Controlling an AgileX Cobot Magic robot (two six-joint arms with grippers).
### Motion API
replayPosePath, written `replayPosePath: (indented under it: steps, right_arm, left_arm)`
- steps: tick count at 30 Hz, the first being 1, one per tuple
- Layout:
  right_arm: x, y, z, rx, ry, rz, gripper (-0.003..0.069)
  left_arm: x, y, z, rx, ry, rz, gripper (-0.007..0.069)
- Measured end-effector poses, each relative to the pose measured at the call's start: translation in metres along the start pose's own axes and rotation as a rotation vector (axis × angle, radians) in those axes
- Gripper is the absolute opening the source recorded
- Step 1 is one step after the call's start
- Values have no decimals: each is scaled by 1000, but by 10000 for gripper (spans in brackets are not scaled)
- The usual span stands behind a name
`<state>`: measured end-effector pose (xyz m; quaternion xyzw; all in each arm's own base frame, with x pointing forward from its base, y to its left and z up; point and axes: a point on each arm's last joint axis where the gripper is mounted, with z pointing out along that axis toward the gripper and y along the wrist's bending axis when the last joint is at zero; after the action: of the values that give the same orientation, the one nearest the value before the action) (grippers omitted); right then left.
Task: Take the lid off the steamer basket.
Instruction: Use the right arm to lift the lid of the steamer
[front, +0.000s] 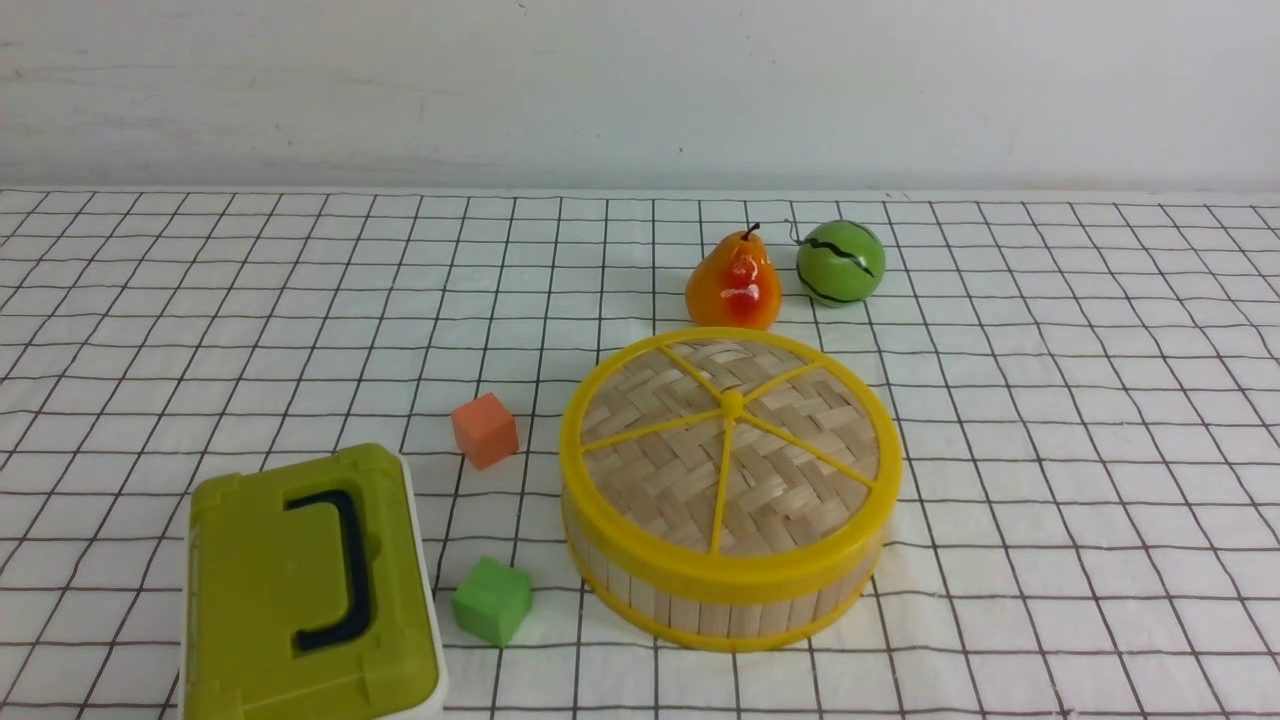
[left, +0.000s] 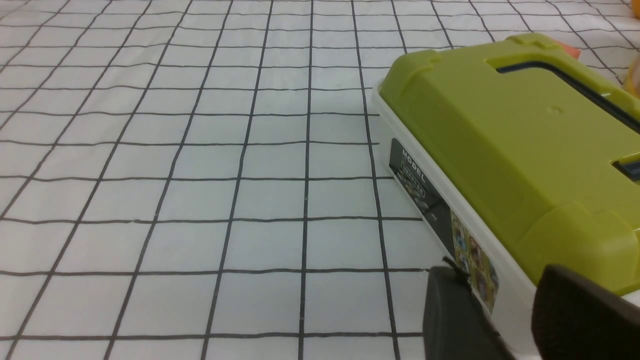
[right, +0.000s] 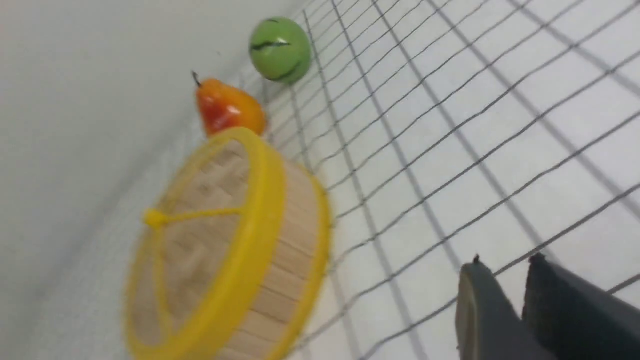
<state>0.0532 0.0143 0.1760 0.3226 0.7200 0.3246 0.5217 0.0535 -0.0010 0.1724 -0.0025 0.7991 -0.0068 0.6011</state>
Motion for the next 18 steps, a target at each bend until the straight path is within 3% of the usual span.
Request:
replayPosePath:
  steps: [3, 11, 16, 17, 18]
  right_arm:
    - [1, 4, 0, -44, 17, 206, 139]
    - [1, 5, 0, -53, 18, 256, 146]
    - [0, 9, -2, -62, 20, 107, 146]
    - [-2, 13, -4, -73, 19, 53, 146]
    - [-11, 29, -11, -112, -1, -110, 134]
  left_arm:
    - [0, 0, 0, 0, 0, 0, 239]
    - [0, 0, 0, 0, 0, 0, 239]
    - [0, 0, 0, 0, 0, 0, 239]
    - [0, 0, 0, 0, 0, 0, 239]
    - [0, 0, 0, 0, 0, 0, 239]
